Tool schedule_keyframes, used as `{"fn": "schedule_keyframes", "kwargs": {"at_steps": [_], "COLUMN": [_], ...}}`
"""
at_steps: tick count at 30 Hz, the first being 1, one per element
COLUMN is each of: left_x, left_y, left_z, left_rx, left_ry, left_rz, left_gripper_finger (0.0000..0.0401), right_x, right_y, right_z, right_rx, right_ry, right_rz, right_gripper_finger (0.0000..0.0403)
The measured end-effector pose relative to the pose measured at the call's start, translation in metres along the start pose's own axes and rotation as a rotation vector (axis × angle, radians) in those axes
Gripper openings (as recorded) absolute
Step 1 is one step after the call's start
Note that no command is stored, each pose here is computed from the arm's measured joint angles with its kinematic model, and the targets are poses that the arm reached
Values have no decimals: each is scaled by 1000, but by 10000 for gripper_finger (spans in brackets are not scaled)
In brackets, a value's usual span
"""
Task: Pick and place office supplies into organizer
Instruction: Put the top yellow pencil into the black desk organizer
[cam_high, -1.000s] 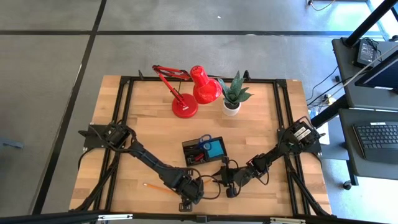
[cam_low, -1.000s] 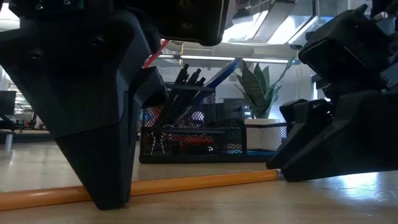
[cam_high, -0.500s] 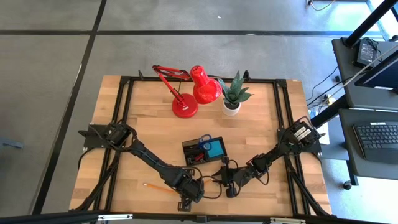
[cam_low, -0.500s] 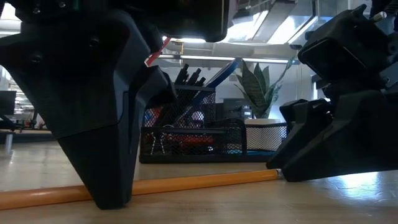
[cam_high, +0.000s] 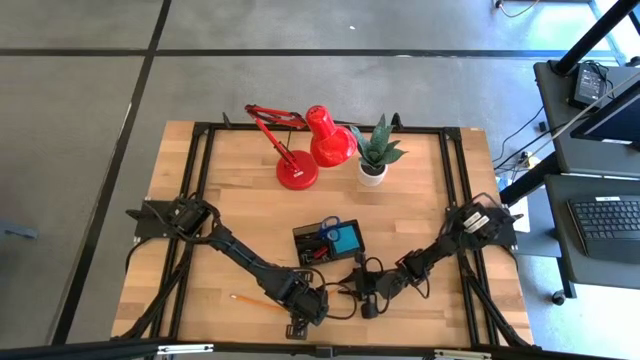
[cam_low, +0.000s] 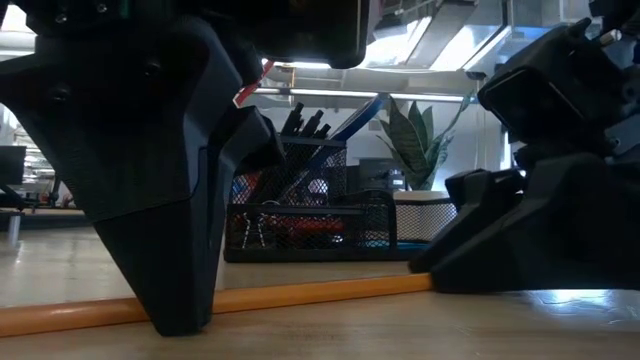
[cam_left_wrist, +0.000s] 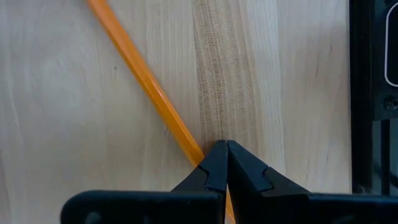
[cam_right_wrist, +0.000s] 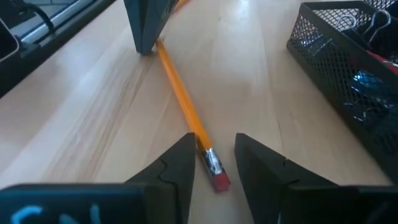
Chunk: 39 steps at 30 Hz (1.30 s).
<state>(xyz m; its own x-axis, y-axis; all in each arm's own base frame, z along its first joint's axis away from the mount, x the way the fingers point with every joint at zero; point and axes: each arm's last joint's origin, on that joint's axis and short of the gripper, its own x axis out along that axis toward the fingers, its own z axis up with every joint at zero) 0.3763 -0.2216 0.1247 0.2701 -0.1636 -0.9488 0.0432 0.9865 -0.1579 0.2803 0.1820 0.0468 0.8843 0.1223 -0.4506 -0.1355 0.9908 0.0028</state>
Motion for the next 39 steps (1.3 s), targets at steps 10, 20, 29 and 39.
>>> {"fn": "schedule_keyframes", "kwargs": {"at_steps": [10, 20, 29, 39], "left_x": [0, 0, 0, -1], "left_y": [0, 0, 0, 0], "left_z": [0, 0, 0, 0], "left_rx": [-1, 0, -1, -1], "left_ry": [6, 8, 9, 13], "left_rz": [-13, -13, -15, -27], "left_gripper_finger": [3, 2, 3, 3], "right_x": [1, 0, 0, 0], "right_y": [0, -1, -2, -1], "right_z": [-2, -5, -5, -5], "right_rx": [5, 23, 25, 32], "right_ry": [6, 48, 53, 58], "right_rz": [-18, -21, -16, 5], "right_gripper_finger": [119, 119, 58, 33]}}
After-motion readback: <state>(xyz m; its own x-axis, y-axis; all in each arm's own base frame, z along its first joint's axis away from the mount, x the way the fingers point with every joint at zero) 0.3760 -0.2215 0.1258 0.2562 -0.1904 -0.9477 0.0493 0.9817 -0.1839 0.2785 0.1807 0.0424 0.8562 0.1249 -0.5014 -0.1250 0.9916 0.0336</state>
